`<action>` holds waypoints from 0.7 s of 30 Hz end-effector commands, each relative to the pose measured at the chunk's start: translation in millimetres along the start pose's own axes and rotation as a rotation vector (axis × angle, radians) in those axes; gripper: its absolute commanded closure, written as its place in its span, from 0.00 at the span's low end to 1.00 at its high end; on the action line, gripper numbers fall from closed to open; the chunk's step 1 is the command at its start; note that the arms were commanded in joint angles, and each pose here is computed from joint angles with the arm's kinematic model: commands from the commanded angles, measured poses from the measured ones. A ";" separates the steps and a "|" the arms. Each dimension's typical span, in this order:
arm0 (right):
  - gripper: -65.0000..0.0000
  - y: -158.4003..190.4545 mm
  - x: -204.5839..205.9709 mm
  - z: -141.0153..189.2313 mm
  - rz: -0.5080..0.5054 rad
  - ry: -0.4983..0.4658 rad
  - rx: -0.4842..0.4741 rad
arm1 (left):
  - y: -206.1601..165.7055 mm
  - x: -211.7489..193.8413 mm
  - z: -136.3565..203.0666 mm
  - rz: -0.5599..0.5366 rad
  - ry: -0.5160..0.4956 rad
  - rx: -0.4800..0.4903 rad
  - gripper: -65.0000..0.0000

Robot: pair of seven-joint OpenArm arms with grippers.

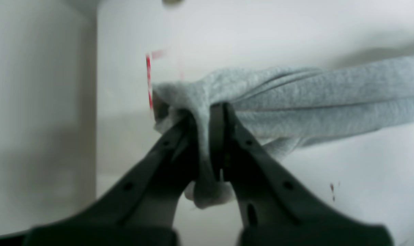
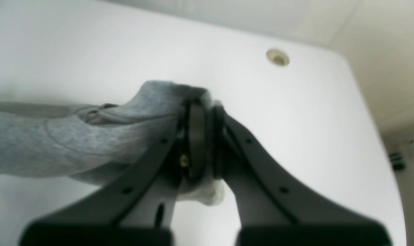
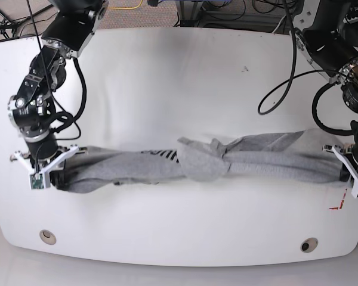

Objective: Fold the T-shirt properly
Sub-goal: 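Lift the stretched shirt with both grippers and lay it back on the table, then drag the shirt with both grippers away from the table edge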

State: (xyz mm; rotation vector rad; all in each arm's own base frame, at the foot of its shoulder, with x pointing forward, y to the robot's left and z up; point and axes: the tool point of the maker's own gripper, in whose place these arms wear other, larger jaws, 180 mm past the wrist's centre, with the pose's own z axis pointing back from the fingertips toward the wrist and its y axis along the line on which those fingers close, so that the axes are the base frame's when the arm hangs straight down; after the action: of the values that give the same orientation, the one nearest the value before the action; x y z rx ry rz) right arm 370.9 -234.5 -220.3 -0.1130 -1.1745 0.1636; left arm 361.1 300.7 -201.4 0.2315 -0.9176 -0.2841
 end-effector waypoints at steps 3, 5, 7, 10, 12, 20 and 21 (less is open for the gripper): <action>1.00 5.8 -39.5 19.7 -0.029 0.006 0.002 | 12.2 -37.3 10.6 -0.011 0.072 0.041 1.00; 1.00 9.7 -59.6 25.8 -0.051 0.039 0.005 | 13.5 -53.6 13.1 -0.008 0.110 0.044 1.00; 1.00 14.6 -73.3 31.0 -0.069 0.058 0.010 | 12.1 -66.1 14.4 -0.004 0.138 0.041 1.00; 1.00 22.1 -92.7 38.8 -0.085 0.094 0.021 | 10.6 -83.5 17.4 0.000 0.179 0.038 1.00; 1.00 26.0 -106.1 44.5 -0.093 0.126 0.026 | 8.3 -97.0 19.9 0.002 0.211 0.034 1.00; 1.00 37.7 -143.7 62.9 -0.108 0.224 0.046 | -2.3 -154.7 34.2 0.002 0.356 0.010 1.00; 1.00 40.4 -148.5 65.5 -0.116 0.236 0.049 | -3.8 -161.7 36.5 -0.001 0.375 0.006 1.00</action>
State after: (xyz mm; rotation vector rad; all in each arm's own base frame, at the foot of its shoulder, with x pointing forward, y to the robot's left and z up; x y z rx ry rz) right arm 252.9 -223.0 -343.6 -0.0197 -0.9067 0.0764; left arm 244.5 342.7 -305.8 0.2499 -0.5517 -0.2158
